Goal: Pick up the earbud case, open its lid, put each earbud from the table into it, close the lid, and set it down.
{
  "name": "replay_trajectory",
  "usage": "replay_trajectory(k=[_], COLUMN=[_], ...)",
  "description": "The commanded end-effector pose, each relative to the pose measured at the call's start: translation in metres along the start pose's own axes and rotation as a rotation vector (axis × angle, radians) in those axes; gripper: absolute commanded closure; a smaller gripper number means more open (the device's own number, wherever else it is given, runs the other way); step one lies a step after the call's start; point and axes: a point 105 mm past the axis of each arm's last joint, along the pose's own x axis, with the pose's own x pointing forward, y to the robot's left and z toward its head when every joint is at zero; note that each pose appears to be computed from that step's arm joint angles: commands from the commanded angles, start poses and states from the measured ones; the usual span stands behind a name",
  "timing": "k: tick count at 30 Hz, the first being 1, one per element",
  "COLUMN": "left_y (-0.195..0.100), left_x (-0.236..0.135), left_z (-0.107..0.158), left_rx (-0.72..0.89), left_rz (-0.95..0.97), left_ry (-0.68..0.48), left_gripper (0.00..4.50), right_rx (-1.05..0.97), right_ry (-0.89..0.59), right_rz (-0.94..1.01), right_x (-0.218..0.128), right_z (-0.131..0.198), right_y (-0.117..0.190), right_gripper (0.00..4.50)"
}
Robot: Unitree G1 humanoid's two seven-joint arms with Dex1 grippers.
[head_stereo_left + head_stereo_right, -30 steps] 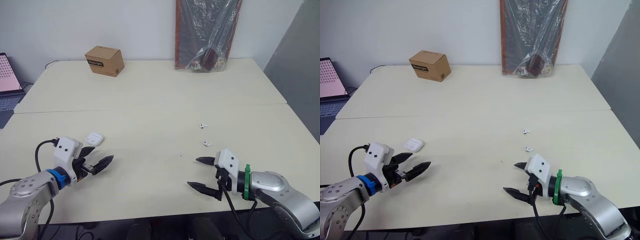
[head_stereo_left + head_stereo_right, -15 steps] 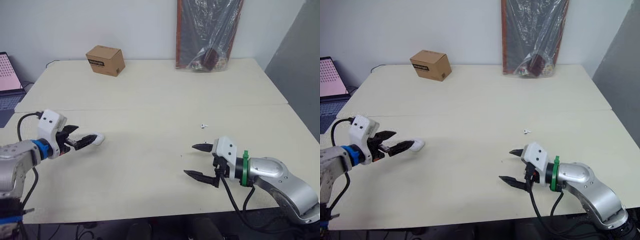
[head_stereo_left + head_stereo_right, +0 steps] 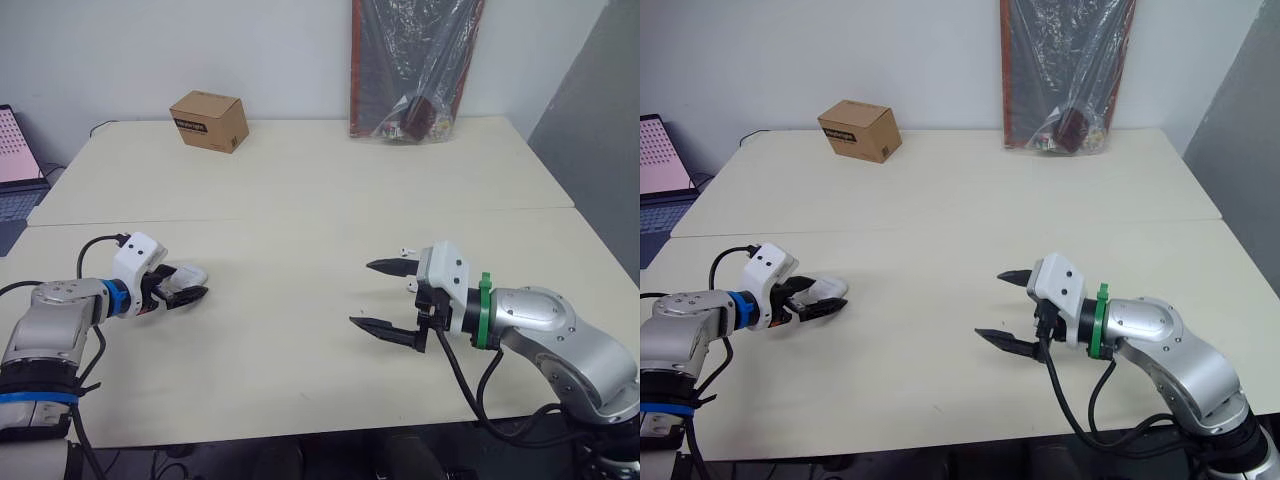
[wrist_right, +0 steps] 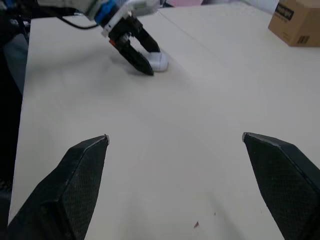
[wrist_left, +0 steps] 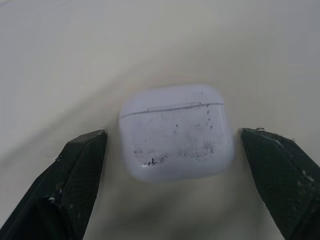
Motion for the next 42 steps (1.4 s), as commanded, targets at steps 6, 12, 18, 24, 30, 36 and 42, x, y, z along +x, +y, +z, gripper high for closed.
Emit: replay_trajectory(k=[6, 12, 18, 24, 30, 36, 42], left_y=[-0.002, -0.003, -0.010, -0.013, -0.016, -0.036, -0.091], left_x=[0.005, 0.004, 0.005, 0.005, 0.007, 0.011, 0.024], left_z=[-0.003, -0.005, -0.004, -0.003, -0.005, 0.004, 0.042], left_rx=[-0.002, -0.028, -0.043, -0.052, -0.060, -0.048, 0.049], left_rz=[-0.009, -0.012, -0.037, -0.055, -0.059, -0.111, -0.272], left_ry=[0.002, 0.004, -0.012, -0.020, -0.016, -0.040, -0.152], left_gripper=[0.03, 0.03, 0.43, 1.71, 1.71, 1.71, 1.71], right_rx=[-0.028, -0.034, -0.033, -0.032, -0.029, 0.005, 0.092], right_ry=[-0.049, -0.056, -0.058, -0.056, -0.049, -0.031, 0.006], right_rz=[0.021, 0.024, 0.027, 0.028, 0.027, 0.022, 0.015], right_x=[0.001, 0.003, 0.005, 0.005, 0.004, 0.000, -0.001], right_z=[0.018, 0.021, 0.021, 0.019, 0.017, 0.013, 0.006], right_y=[0.005, 0.004, 0.005, 0.005, 0.006, 0.003, -0.003], right_gripper=[0.00, 0.00, 0.00, 0.00, 0.00, 0.00, 0.00])
